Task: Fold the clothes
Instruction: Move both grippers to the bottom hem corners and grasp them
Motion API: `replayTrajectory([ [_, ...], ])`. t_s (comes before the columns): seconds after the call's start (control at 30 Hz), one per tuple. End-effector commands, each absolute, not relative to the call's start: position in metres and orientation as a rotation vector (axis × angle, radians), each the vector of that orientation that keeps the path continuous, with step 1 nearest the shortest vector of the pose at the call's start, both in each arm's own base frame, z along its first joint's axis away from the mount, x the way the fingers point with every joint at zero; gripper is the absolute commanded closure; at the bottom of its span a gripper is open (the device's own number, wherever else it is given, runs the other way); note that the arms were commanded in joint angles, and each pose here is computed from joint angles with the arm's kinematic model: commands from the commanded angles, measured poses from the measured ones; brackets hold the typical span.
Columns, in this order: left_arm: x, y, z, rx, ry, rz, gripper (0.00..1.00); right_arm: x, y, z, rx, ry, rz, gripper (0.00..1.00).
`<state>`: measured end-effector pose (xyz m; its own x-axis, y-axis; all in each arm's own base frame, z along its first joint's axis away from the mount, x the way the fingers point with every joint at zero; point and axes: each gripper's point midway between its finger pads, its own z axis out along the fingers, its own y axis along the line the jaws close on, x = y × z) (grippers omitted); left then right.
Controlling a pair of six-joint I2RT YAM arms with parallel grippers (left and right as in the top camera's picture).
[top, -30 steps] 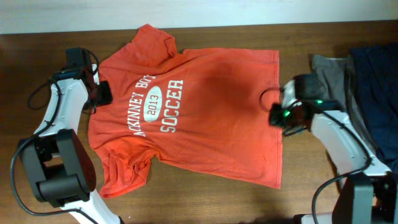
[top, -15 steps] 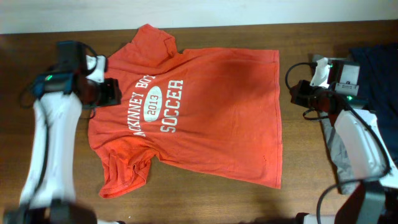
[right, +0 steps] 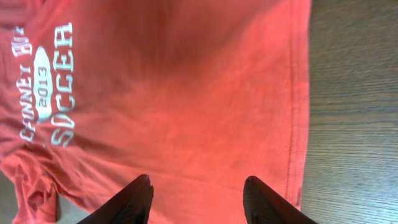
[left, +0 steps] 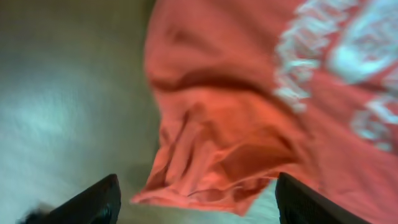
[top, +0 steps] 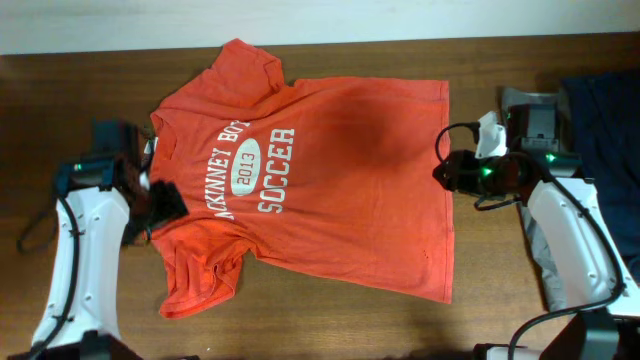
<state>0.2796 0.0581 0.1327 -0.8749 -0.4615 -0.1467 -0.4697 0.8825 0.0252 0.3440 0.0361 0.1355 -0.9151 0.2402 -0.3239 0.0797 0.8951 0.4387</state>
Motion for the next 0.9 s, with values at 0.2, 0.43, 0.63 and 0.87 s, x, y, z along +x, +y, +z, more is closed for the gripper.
replayTrajectory([
  [0.2, 0.226, 0.006, 0.057, -0.772, 3.112, -0.346, 0.35, 0.342, 0.041, 0.135, 0.19, 2.703, 0.608, 0.47],
  [0.43, 0.223, -0.025, 0.038, -0.391, 3.167, -0.301, 0.41, 0.339, 0.04, 0.134, 0.198, 2.719, 0.598, 0.46],
  [0.63, 0.228, -0.035, 0.032, -0.29, 3.17, -0.154, 0.49, 0.336, 0.031, 0.129, 0.221, 2.747, 0.52, 0.43],
  [0.87, 0.217, -0.043, 0.022, -0.287, 3.25, -0.184, 0.63, 0.334, 0.031, 0.128, 0.224, 2.755, 0.521, 0.43],
])
